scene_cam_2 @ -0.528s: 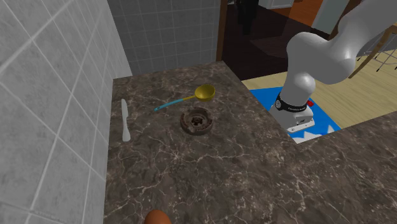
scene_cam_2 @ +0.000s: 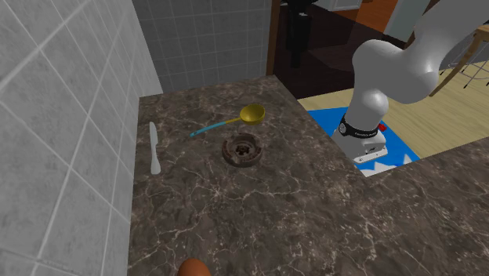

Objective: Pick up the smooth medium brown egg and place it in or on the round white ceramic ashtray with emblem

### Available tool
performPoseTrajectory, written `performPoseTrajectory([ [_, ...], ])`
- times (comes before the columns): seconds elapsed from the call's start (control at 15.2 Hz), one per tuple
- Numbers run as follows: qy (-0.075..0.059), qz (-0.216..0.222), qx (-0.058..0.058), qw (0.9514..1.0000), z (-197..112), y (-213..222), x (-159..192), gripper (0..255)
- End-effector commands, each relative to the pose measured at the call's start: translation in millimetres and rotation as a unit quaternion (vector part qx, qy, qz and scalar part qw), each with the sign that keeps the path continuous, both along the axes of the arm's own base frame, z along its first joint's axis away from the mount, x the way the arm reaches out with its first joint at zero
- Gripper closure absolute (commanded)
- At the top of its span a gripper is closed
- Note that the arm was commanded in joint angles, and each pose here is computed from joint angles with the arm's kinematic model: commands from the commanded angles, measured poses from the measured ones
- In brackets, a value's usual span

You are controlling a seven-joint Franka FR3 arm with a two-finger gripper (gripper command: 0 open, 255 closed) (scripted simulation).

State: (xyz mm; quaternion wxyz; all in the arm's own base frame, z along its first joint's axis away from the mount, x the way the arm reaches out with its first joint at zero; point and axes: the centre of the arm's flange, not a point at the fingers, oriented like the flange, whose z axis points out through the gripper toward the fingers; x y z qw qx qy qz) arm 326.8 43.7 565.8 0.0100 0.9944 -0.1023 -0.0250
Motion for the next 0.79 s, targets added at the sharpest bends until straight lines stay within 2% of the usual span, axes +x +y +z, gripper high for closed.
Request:
performPoseTrajectory([
  [0.0, -0.002, -0.004, -0.005, 1.0, -11.0, 25.4, 12.8, 0],
  [0.73, -0.013, -0.024, -0.033, 0.9991, -65.7, 148.1, 81.2, 0],
])
